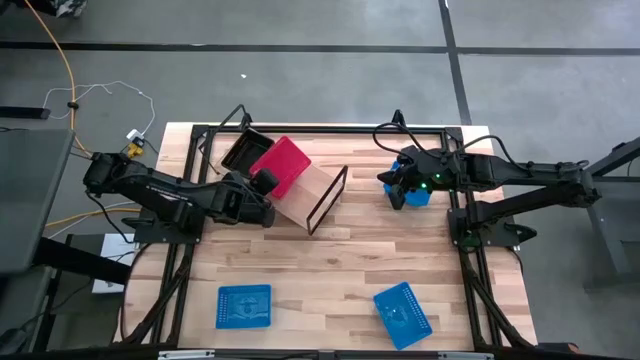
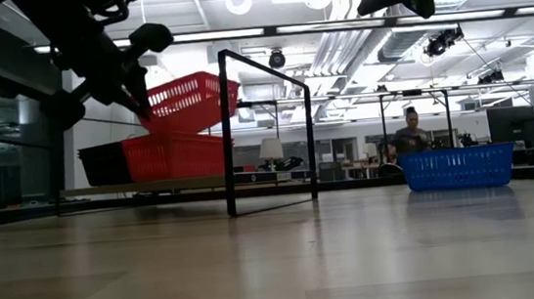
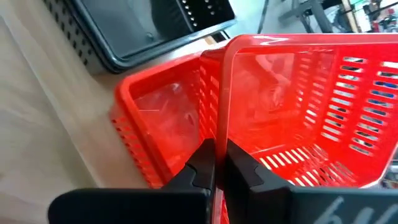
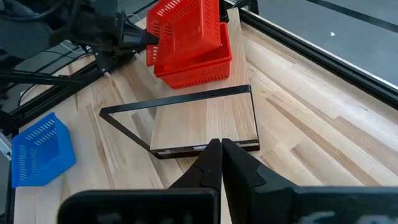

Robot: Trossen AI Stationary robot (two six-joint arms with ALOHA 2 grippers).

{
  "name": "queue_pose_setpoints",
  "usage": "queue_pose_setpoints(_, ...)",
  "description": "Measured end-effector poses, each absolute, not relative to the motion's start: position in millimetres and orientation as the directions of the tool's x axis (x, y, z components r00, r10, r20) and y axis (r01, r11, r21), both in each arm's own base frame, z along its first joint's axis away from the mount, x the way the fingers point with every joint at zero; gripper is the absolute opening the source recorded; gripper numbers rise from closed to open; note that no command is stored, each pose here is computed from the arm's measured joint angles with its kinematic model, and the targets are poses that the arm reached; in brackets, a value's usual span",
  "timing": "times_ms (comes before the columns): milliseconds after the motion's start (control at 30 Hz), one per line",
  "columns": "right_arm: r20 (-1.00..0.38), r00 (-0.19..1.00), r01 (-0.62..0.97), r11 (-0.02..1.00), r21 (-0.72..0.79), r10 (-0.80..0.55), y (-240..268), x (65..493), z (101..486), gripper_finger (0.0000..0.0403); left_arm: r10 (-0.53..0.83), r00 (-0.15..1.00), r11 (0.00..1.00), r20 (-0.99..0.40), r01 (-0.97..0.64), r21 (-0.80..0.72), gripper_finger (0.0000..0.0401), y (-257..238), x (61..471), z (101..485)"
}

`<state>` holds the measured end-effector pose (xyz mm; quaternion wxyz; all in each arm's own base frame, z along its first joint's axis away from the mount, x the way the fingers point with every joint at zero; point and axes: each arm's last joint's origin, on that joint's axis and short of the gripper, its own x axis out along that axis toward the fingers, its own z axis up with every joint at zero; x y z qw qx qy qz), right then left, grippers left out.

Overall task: Stack baskets on shelf by color
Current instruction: Stack the red bin into the red bin on the shelf

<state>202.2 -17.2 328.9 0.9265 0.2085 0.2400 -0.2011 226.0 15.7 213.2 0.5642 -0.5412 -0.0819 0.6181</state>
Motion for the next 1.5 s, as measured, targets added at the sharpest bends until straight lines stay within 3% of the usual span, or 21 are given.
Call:
queue_pose_setpoints(400,-0.528,0.803,0.483,0.82,0.307,-0.276,-17,202,329,0.0,0.786,0.222,-0.335,-0.577,-0.631,-0.7,0.0014,15,225,214)
queue_pose_setpoints(1133,-0.527,0.804,0.498,0.798,0.341,-0.276,-17,202,329,0.0,0.818,0.267,-0.267,-0.51,-0.609,-0.747,0.0127,15,209,238)
queue_pose_setpoints(1300,-0.526,0.804,0.503,0.788,0.355,-0.276,-17,202,329,0.0,0.81,0.341,-0.171,-0.477,-0.642,-0.748,0.0142,16,194,264)
queue_pose_setpoints(1500,-0.509,0.815,0.502,0.776,0.382,-0.277,-17,203,331,0.0,0.808,0.455,0.103,-0.373,-0.734,-0.671,0.0131,21,181,315)
